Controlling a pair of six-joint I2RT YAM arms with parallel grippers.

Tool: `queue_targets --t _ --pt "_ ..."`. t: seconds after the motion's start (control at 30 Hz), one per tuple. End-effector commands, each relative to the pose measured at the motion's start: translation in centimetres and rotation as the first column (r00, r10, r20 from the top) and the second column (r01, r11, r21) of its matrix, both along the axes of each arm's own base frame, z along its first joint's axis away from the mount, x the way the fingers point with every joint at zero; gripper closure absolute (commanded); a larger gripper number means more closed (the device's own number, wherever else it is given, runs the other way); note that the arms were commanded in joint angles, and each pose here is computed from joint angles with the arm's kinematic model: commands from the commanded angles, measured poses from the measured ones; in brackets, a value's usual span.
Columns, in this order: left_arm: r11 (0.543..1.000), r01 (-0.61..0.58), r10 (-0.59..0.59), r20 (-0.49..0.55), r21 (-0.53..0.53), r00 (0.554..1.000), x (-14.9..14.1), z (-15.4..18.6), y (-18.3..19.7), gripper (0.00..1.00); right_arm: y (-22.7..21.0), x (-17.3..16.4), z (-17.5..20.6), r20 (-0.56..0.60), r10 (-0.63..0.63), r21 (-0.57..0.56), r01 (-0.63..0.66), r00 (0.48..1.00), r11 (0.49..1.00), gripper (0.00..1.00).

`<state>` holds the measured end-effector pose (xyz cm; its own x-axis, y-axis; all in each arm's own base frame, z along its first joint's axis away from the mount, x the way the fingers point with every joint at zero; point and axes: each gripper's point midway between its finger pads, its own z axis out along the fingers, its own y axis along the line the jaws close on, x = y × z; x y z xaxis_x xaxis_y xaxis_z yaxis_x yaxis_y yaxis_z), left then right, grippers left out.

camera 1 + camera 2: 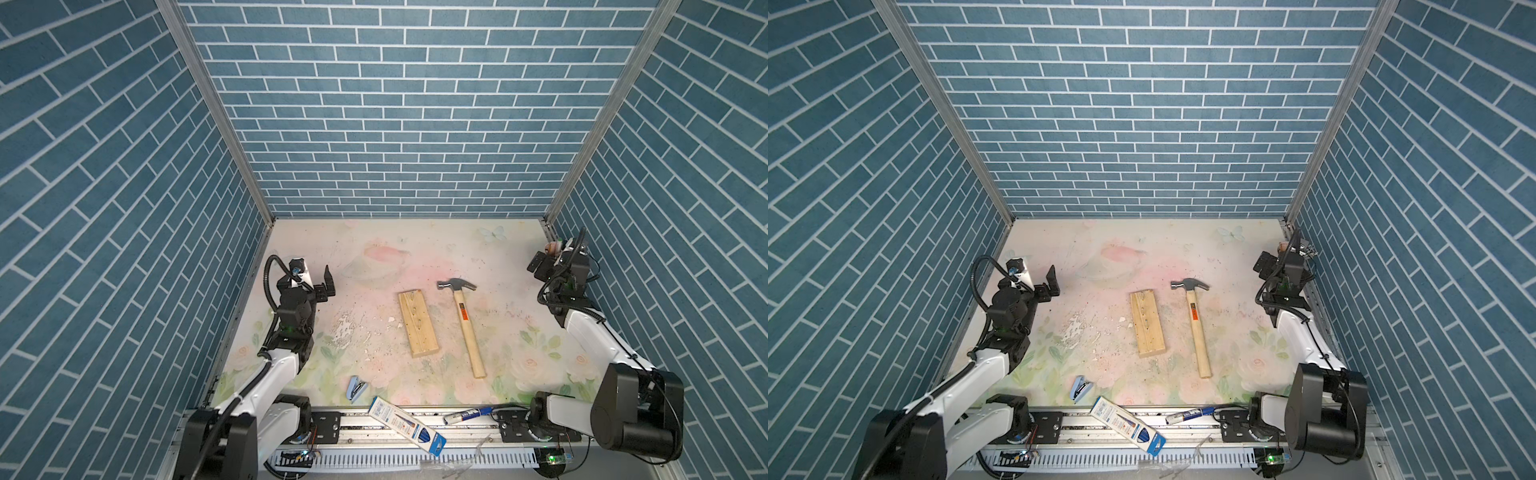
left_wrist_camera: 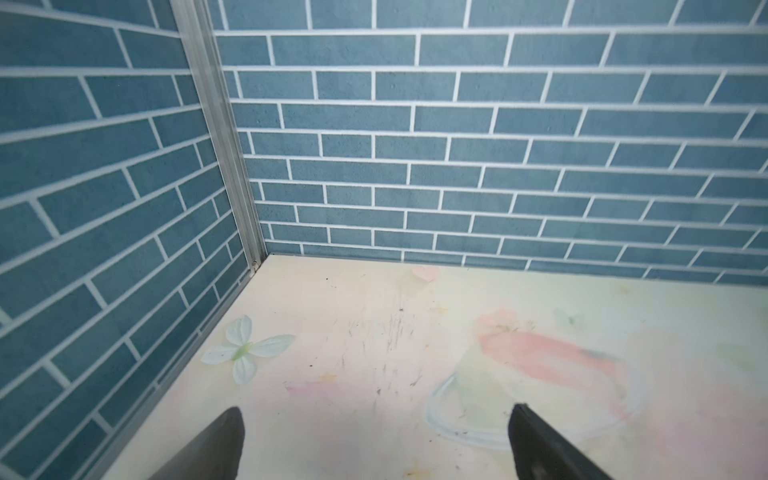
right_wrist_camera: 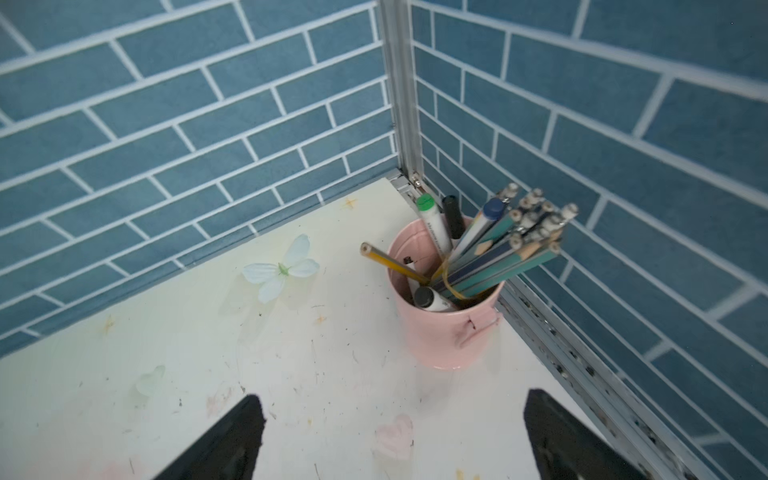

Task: Use a claw hammer to pull out a nail
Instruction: Pick up the hammer at the center of the board.

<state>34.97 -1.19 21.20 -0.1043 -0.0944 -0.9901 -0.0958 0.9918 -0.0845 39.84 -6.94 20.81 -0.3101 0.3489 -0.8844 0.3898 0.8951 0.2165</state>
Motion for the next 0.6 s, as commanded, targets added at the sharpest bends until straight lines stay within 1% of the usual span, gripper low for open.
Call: queue_targets --t 0.0,0.07,0.13,0.17,0.27,0.33,0.43,0.57 --pt "0.986 0.015 -0.029 -0.083 -0.166 0.996 -0.1 -0.7 -1.7 0.01 0.6 -2.7 -3.0 -0.170 -0.055 0.163 0.083 0.984 0.983 0.01" --pt "0.975 0.070 -0.096 -0.113 -0.210 0.989 0.3 -0.4 -3.6 0.01 1.5 -2.7 -3.1 -0.166 -0.010 0.190 0.042 0.986 0.981 0.01" --pt "0.963 0.085 -0.132 -0.173 -0.254 0.976 0.7 -0.6 -5.2 0.01 2.2 -2.8 -3.6 -0.205 0.022 0.201 0.020 0.978 0.979 0.01" --pt "0.958 0.097 -0.158 -0.214 -0.270 0.964 0.9 -1.0 -6.1 0.01 2.5 -2.8 -3.7 -0.227 0.034 0.196 0.012 0.973 0.981 0.02" --pt "0.942 0.177 -0.258 -0.277 -0.285 0.926 1.4 -1.8 -9.2 0.01 4.2 -2.9 -3.8 -0.297 0.094 0.148 -0.051 0.950 0.988 0.01" --pt "0.939 0.211 -0.294 -0.315 -0.272 0.903 1.5 -2.4 -10.9 0.01 5.7 -2.9 -4.0 -0.342 0.151 0.143 -0.108 0.927 0.984 0.01" --pt "0.935 0.253 -0.338 -0.401 -0.250 0.851 1.7 -3.4 -13.2 0.01 8.9 -3.0 -5.2 -0.406 0.275 0.182 -0.218 0.872 0.959 0.04" --pt "0.918 0.301 -0.394 -0.506 -0.259 0.767 1.8 -5.1 -15.6 0.04 12.8 -3.7 -7.0 -0.458 0.406 0.232 -0.335 0.791 0.913 0.08"
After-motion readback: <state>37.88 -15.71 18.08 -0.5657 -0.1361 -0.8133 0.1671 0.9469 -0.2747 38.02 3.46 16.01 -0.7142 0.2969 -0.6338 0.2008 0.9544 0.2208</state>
